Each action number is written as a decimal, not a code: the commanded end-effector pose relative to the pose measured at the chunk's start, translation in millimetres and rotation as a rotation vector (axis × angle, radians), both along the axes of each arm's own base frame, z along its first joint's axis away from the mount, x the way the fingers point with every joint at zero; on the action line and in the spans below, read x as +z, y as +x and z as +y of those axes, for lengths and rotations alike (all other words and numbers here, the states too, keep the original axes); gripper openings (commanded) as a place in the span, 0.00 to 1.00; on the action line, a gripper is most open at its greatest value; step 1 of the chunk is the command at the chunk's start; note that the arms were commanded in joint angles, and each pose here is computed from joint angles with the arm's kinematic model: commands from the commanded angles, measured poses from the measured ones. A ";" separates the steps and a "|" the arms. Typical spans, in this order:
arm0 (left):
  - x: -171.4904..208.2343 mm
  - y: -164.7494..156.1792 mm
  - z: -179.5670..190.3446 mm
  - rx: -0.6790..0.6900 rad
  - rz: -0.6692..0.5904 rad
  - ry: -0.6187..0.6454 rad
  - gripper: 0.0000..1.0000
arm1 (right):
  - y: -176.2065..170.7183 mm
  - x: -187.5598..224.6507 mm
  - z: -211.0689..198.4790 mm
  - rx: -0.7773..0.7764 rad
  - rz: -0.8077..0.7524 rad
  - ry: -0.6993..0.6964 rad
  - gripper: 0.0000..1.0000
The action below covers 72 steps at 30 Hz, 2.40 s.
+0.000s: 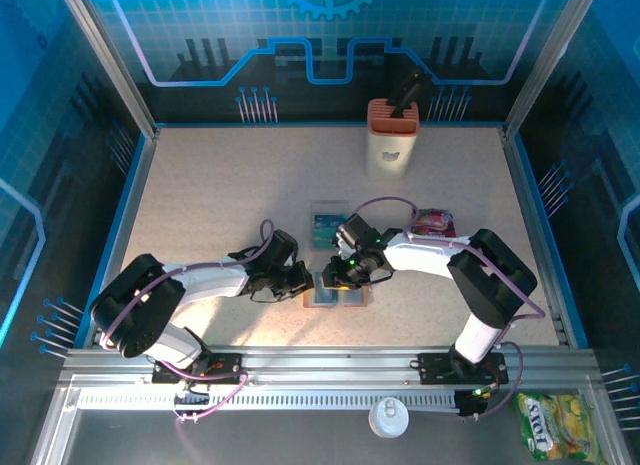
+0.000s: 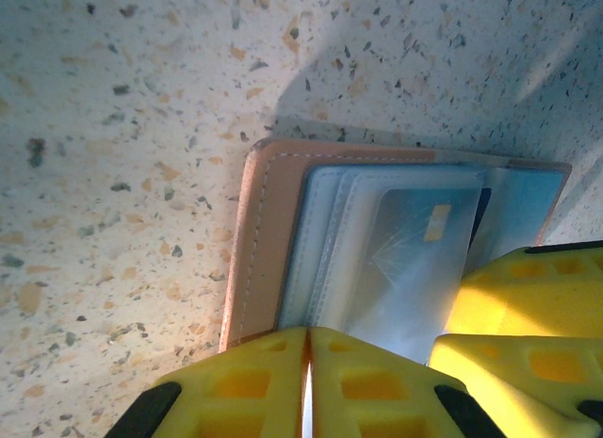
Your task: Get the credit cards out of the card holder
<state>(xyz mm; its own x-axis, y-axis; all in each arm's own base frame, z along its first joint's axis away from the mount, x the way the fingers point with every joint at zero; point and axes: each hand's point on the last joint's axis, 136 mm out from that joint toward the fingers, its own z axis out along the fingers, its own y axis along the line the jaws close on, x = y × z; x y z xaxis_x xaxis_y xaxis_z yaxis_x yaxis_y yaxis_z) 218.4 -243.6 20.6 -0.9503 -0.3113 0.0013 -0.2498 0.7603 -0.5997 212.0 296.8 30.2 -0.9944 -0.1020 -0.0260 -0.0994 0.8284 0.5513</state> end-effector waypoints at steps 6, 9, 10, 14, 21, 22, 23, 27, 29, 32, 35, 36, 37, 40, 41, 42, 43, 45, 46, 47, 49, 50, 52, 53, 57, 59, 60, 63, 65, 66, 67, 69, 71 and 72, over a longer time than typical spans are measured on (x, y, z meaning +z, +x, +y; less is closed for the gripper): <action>-12.3 -13.9 14.9 0.009 0.052 0.053 0.11 | -1.1 3.6 -9.4 0.020 -0.029 -0.068 0.32; -10.4 -13.4 14.7 0.009 0.048 0.051 0.11 | -1.6 4.8 -9.6 0.022 -0.030 -0.067 0.32; -9.4 -12.8 14.4 0.010 0.045 0.050 0.11 | -1.5 5.3 -9.9 0.021 -0.030 -0.066 0.32; -0.5 -8.2 12.6 0.013 0.021 0.041 0.11 | -1.0 9.2 -9.1 0.021 -0.037 -0.056 0.32; 18.7 -0.4 4.4 -0.004 -0.024 0.006 0.11 | 1.7 22.0 -6.9 0.023 -0.069 -0.026 0.32; 20.6 0.4 3.4 -0.006 -0.029 -0.001 0.11 | 1.7 23.3 -7.4 0.021 -0.071 -0.024 0.33; 22.7 0.9 1.7 -0.009 -0.032 -0.009 0.11 | 2.2 24.5 -7.5 0.021 -0.075 -0.020 0.33; 29.3 3.3 -5.7 -0.015 -0.038 -0.044 0.11 | 2.3 25.6 -10.0 0.010 -0.076 -0.012 0.33; 31.0 4.4 -9.5 -0.017 -0.041 -0.059 0.10 | 1.9 24.6 -11.6 0.006 -0.074 -0.013 0.33; 32.1 4.7 -15.5 -0.024 -0.042 -0.068 0.09 | 2.2 23.1 -13.8 -0.002 -0.068 -0.011 0.33; 30.6 3.7 -21.7 -0.039 -0.038 -0.069 0.08 | 2.7 22.4 -15.6 -0.009 -0.066 -0.010 0.33; 29.5 3.7 -23.4 -0.042 -0.036 -0.067 0.08 | 2.3 21.9 -16.6 -0.009 -0.065 -0.012 0.33; 28.2 3.1 -25.1 -0.046 -0.034 -0.066 0.08 | 2.9 22.8 -16.9 -0.011 -0.067 -0.009 0.33; 23.0 1.5 -27.9 -0.050 -0.021 -0.062 0.07 | 4.3 24.4 -17.3 -0.016 -0.071 -0.005 0.33; 21.4 0.8 -28.7 -0.051 -0.017 -0.061 0.07 | 4.4 24.5 -17.6 -0.017 -0.069 -0.005 0.33; 19.8 0.4 -28.6 -0.051 -0.013 -0.057 0.06 | 4.5 24.7 -17.9 -0.018 -0.068 -0.004 0.33; 17.7 -0.3 -28.2 -0.051 -0.008 -0.052 0.06 | 4.9 24.6 -18.1 -0.019 -0.066 -0.003 0.33; 14.3 -1.3 -26.8 -0.052 -0.003 -0.039 0.05 | -0.9 16.9 -23.8 -0.020 -0.049 -0.018 0.33; 12.8 -1.5 -25.8 -0.052 -0.002 -0.032 0.05 | -1.3 16.4 -24.0 -0.020 -0.048 -0.019 0.33; 11.0 -1.4 -24.2 -0.052 -0.002 -0.020 0.04 | -1.2 16.1 -24.4 -0.021 -0.048 -0.019 0.33; 8.4 -2.8 -23.1 -0.056 0.003 -0.009 0.04 | -1.0 14.7 -24.9 -0.022 -0.043 -0.019 0.33; 6.8 -2.8 -22.4 -0.054 0.004 -0.006 0.04 | -0.7 13.7 -24.8 -0.023 -0.041 -0.019 0.33; 3.5 -3.8 -22.0 -0.054 0.011 -0.004 0.04 | -1.3 11.2 -25.0 -0.023 -0.031 -0.020 0.33; 1.9 -4.4 -22.1 -0.055 0.015 -0.004 0.04 | -1.2 9.6 -25.2 -0.024 -0.028 -0.021 0.33; -2.1 -6.6 -19.9 -0.051 0.029 0.007 0.04 | -1.3 6.0 -24.1 -0.025 -0.015 -0.014 0.33; -3.4 -7.4 -18.2 -0.047 0.032 0.013 0.04 | -1.7 4.1 -24.2 -0.026 -0.011 -0.013 0.33; -3.9 -7.8 -17.4 -0.046 0.035 0.016 0.04 | -1.9 2.9 -24.1 -0.026 -0.008 -0.013 0.33; -4.6 -9.0 -16.8 -0.047 0.040 0.020 0.04 | -2.0 0.0 -24.2 -0.029 -0.001 -0.013 0.33; -5.7 -9.5 -15.6 -0.046 0.043 0.025 0.04 | -2.2 -1.5 -24.6 -0.033 0.004 -0.014 0.33; -6.1 -10.2 -15.3 -0.047 0.045 0.027 0.04 | -2.9 -2.9 -25.3 -0.034 0.007 -0.016 0.33; -5.9 -10.0 -14.9 -0.045 0.044 0.028 0.04 | -2.7 -3.2 -25.6 -0.037 0.008 -0.015 0.33; -5.8 -10.0 -14.4 -0.044 0.044 0.028 0.04 | -3.3 -4.9 -25.7 -0.038 0.010 -0.015 0.33; -6.0 -10.6 -14.4 -0.045 0.044 0.029 0.04 | -4.2 -6.4 -25.4 -0.039 0.016 -0.014 0.33; -5.8 -10.6 -14.4 -0.045 0.045 0.029 0.04 | -4.0 -6.9 -25.0 -0.040 0.017 -0.011 0.33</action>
<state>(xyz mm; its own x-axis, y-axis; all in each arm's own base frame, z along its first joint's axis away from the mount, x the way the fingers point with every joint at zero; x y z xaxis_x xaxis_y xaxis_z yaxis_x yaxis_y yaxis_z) 215.5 -263.8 24.2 -0.9642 -0.2653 0.0056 -0.2136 0.7637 -0.6092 208.7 273.7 29.9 -0.9958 -0.0812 -0.0411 -0.0906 0.8399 0.5352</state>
